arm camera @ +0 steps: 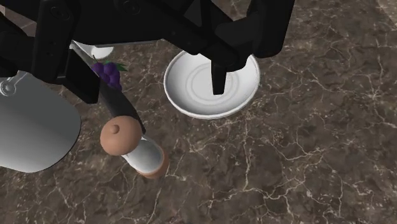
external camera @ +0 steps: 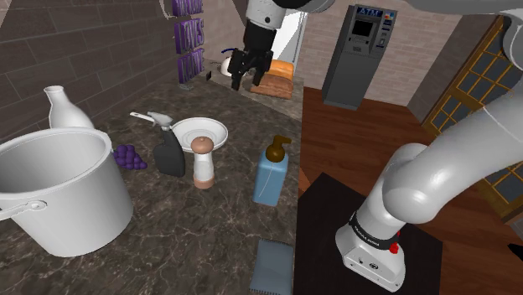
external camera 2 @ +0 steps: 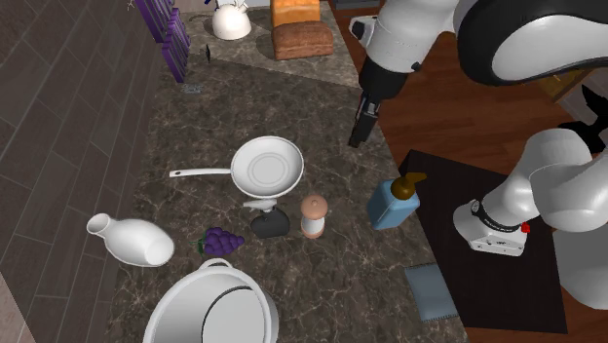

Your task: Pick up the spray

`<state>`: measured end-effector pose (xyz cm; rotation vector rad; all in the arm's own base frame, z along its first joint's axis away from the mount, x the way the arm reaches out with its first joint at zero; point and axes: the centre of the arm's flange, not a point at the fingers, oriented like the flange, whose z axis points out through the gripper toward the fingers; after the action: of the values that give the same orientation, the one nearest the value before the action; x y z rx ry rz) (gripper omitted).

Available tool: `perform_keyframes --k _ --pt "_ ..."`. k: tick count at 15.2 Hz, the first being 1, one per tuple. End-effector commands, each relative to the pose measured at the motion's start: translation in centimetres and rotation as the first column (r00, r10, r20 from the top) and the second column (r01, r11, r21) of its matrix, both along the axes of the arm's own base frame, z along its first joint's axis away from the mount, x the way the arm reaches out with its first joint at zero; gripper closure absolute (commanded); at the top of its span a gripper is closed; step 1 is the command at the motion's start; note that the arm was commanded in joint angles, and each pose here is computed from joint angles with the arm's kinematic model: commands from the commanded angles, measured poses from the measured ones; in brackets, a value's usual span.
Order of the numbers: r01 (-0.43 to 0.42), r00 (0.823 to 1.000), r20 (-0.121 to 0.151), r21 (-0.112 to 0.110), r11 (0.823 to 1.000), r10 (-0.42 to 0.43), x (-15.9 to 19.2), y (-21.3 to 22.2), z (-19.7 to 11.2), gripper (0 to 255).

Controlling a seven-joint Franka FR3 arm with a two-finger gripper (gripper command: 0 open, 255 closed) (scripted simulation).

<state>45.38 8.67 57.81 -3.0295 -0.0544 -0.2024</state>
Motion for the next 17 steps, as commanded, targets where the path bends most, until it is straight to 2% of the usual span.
perform_keyframes --k 1,9,17 --pt "-0.030 1.000 -0.008 -0.006 1.000 0.030 1.7 2.0 -0.8 0" --pt "-0.145 0.989 -0.045 -0.027 0.989 0.143 8.6 9.8 -4.7 0" --pt "-0.253 0.965 -0.082 -0.044 0.966 0.249 14.2 17.8 -8.7 0"
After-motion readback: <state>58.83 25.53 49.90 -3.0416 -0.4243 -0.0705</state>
